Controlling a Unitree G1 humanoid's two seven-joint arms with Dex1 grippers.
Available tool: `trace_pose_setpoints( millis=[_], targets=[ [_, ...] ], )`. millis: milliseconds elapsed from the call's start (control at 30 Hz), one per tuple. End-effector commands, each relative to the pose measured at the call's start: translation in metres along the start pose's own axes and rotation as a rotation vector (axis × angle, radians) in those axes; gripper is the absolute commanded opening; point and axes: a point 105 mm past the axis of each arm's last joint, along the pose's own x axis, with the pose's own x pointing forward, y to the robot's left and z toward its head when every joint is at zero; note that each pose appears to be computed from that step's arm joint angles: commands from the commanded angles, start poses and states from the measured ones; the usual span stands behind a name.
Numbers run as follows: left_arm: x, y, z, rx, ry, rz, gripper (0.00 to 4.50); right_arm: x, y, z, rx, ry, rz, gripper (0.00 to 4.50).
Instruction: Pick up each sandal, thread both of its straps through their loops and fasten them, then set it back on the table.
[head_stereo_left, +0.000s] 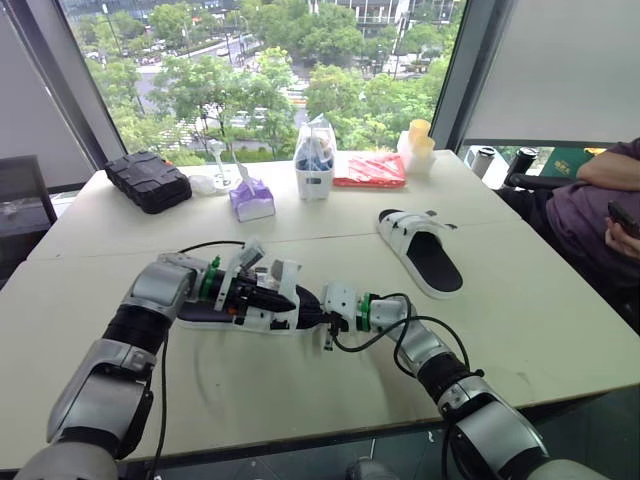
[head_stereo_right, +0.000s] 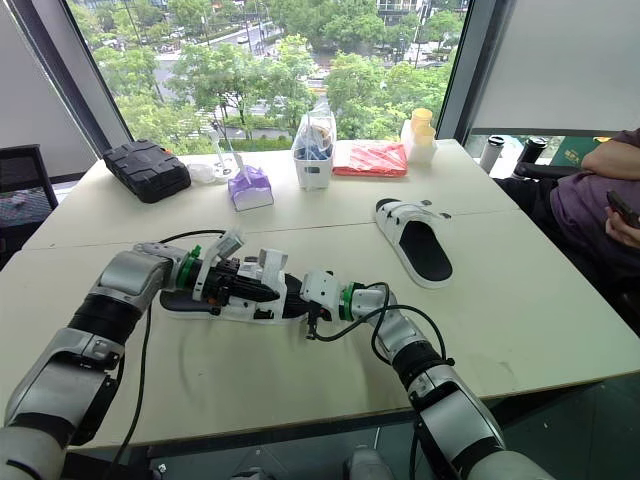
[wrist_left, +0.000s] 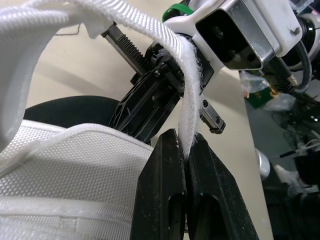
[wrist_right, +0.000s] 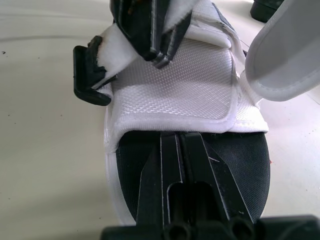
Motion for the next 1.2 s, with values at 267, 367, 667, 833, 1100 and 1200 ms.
trace_pose_setpoints(
  millis=[267, 367, 667, 833, 1100, 1200],
  targets=[
    [-0.003, 0.003, -0.006, 0.116, 0.036, 0.046, 0.04, -0.005, 0.027, -0.048, 0.123, 0.185, 0.064, 0.00],
    [0.002, -0.001, -0.005, 0.077, -0.019, 0.045, 0.04, -0.004, 0.027, -0.048, 0.123, 0.185, 0.064, 0.00],
    [0.012, -0.016, -0.011, -0.010, -0.115, 0.061, 0.04, -0.003, 0.030, -0.048, 0.126, 0.182, 0.074, 0.00],
    [0.003, -0.016, -0.027, -0.003, -0.098, 0.119, 0.04, -0.003, 0.030, -0.048, 0.124, 0.182, 0.078, 0.00],
    [-0.010, -0.013, -0.043, 0.136, -0.002, 0.208, 0.04, -0.003, 0.031, -0.048, 0.121, 0.185, 0.088, 0.00],
    [-0.014, -0.007, -0.037, 0.161, -0.010, 0.237, 0.04, -0.002, 0.031, -0.048, 0.120, 0.183, 0.092, 0.00]
  ],
)
